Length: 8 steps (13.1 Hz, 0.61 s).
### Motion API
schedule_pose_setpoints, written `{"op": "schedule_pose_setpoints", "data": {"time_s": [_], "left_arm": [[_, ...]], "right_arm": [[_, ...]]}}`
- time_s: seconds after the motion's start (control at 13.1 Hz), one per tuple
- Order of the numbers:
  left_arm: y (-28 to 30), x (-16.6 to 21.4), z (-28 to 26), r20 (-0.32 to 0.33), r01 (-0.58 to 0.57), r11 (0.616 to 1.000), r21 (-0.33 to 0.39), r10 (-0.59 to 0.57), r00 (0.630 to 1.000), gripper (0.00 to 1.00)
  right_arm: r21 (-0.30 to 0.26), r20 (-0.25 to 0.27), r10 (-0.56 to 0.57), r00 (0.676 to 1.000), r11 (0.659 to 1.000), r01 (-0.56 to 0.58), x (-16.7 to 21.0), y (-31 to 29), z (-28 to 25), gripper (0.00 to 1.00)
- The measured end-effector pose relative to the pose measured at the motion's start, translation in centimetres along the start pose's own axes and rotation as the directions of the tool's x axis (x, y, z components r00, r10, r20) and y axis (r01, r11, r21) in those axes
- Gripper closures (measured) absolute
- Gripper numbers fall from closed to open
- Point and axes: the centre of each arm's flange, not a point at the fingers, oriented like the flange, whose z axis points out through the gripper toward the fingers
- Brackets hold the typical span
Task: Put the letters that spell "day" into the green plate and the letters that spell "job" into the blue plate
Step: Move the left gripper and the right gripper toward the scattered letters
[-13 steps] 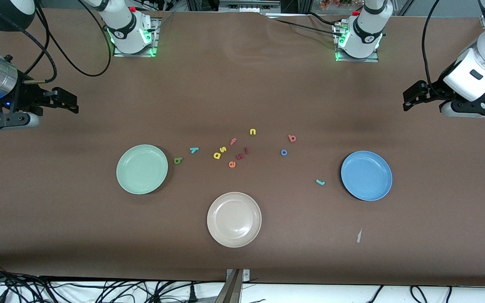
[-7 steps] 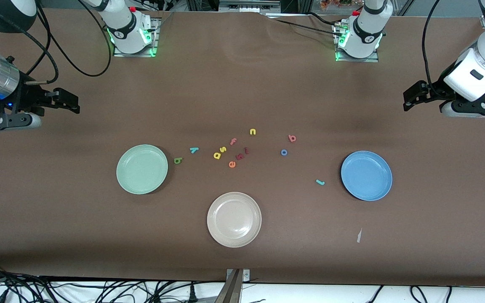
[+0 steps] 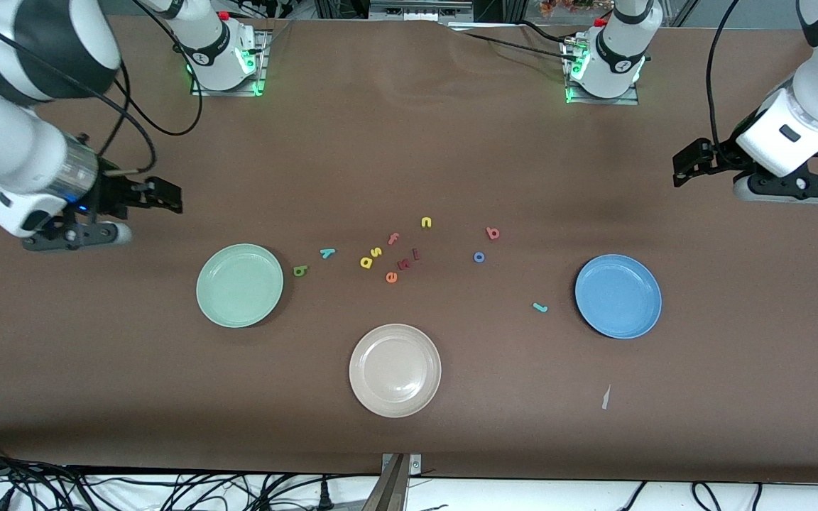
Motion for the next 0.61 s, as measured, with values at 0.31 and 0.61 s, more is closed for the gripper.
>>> {"op": "schedule_pose_setpoints", "data": {"time_s": [0.31, 0.61], "left_arm": [[3.4, 0.8, 3.1, 0.064, -0.063, 0.998, 0.002, 0.063, 0.996, 0.00], [9.5, 3.1, 10.7, 0.161, -0.120, 0.990, -0.075, 0.131, 0.978, 0.00]], "right_arm": [[0.011, -0.005, 0.003, 1.000, 1.000, -0.003, 2.7, -5.1, 3.2, 0.00], [0.017, -0.038, 0.022, 0.999, 1.000, -0.021, 4.8, -9.0, 7.1, 0.00]]}}
